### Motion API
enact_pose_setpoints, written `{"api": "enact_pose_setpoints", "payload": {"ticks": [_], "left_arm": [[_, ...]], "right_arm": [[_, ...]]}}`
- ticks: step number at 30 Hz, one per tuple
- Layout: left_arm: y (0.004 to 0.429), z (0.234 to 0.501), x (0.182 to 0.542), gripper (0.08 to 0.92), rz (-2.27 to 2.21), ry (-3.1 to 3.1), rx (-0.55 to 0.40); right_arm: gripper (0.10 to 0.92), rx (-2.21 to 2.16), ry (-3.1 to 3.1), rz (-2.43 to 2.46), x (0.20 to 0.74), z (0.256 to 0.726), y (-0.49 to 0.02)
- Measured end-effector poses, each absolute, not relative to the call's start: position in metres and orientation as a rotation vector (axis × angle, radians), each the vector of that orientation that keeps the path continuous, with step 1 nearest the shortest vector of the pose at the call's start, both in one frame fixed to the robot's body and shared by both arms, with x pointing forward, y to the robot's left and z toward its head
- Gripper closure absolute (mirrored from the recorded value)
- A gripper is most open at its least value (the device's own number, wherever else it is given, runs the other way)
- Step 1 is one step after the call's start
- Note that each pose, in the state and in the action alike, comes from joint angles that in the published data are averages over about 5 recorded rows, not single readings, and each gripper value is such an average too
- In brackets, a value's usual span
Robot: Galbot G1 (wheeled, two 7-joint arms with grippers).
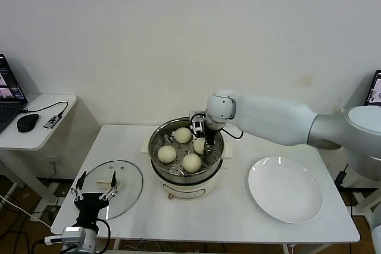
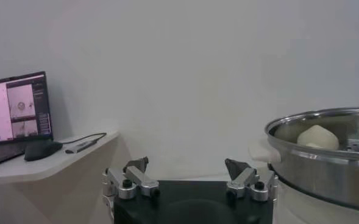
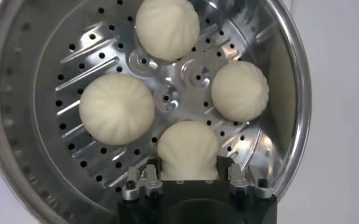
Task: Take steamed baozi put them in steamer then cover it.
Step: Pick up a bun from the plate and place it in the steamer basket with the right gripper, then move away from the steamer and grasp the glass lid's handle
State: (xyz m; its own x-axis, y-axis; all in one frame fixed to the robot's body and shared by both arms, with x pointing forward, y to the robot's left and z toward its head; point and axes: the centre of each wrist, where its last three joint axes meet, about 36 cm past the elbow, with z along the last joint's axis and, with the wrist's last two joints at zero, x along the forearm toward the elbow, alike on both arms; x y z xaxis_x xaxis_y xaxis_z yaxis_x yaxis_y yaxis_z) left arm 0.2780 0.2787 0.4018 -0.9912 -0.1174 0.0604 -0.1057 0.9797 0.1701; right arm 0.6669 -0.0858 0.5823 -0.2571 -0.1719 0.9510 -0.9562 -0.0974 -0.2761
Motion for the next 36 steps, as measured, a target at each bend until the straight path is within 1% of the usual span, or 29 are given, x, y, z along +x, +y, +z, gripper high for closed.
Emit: {"api": "enact_pose_setpoints", "payload": {"ticks": [3,6,13,18,25,36], "left_arm": [[0.278,0.402,0.278,0.177,-0.255,-3.057,0.173],[0.278,0.403,0.278,0.177,-0.254,-3.06,0.172],[0.278,0.402,0.279,0.177,-0.251,-3.058,0.173],[0.28,0.401,0.28,0.177,-0.252,-3.057,0.172],[0.28,0.398,0.28,0.177,-0.262,-3.058,0.157],[0.274,0.389,0.275,0.177,-0.287,-3.047,0.162]], "right_arm": [[0.259,1.281,-1.492,1.42,0.667,0.588,-0.089],[0.211,1.286,-1.516,1.414,0.665,0.599,-0.093],[0.2,1.308,-1.6,1.394,0.656,0.624,-0.118],[0.199,1.347,-1.748,1.328,0.635,0.628,-0.148],[0.2,1.375,-2.132,1.144,0.594,0.598,-0.205],[0.2,1.274,-2.787,0.83,0.529,0.52,-0.264]]}}
